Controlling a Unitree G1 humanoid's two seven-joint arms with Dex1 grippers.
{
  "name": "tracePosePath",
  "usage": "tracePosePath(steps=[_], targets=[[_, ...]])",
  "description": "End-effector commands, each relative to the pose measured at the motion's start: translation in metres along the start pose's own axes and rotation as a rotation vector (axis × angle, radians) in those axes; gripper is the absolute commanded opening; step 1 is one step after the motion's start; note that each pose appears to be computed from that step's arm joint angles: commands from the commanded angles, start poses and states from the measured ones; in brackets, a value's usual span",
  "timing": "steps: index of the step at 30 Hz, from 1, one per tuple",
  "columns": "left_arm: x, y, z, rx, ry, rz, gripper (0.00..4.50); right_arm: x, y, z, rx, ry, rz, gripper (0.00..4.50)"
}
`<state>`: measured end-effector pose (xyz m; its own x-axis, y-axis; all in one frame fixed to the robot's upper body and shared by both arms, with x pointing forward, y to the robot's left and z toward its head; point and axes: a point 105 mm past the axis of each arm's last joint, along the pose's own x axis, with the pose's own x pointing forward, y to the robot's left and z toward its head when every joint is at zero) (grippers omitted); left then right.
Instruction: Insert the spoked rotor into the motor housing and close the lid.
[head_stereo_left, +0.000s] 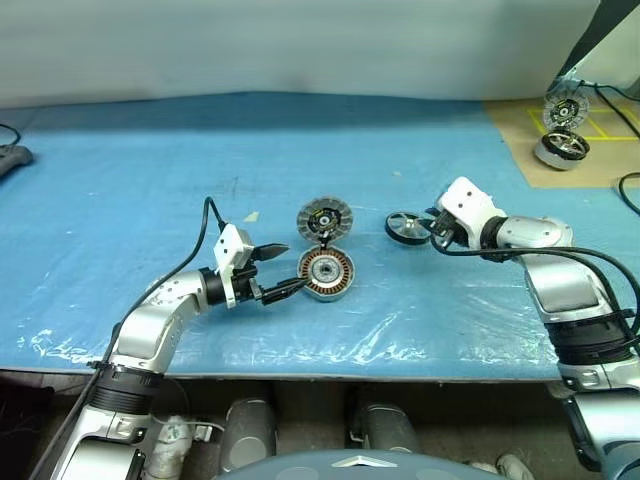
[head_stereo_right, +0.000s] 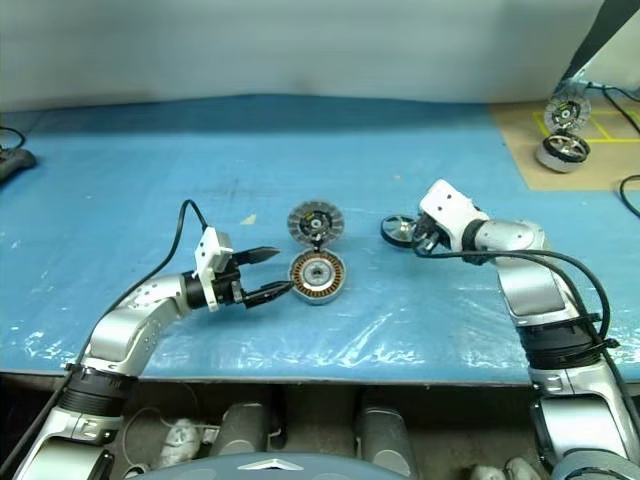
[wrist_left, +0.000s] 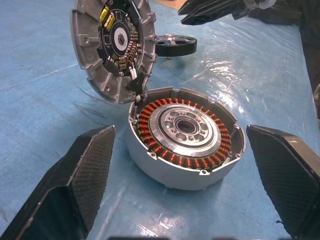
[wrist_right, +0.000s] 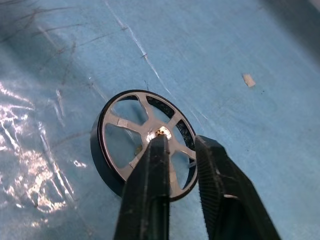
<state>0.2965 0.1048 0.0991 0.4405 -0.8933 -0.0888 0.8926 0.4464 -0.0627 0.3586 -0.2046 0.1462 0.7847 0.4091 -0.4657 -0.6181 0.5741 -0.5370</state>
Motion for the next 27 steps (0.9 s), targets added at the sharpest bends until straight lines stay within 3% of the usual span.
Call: tracePosePath(steps=[1, 7, 20, 27], targets=[[0.001, 0.001, 0.005, 0.019, -0.011, -0.003, 4.5, -0.004, -0.017, 0.006, -0.114, 0.024, -0.005, 2.15], [0.004, -0.001, 0.004, 0.017, -0.018, -0.006, 4.5, 0.011, -0.022, 0.009, -0.237, 0.073, 0.095, 2.15], [0.001, -0.004, 0.003, 0.019, -0.021, 0.002, 4.5, 0.03, -0.01, 0.02, -0.213, 0.042, 0.333, 2.15], [0.001, -0.006, -0.001, 0.017, -0.01, -0.002, 4.5, 0.039, -0.011, -0.007, -0.263, 0.146, 0.336, 2.15]])
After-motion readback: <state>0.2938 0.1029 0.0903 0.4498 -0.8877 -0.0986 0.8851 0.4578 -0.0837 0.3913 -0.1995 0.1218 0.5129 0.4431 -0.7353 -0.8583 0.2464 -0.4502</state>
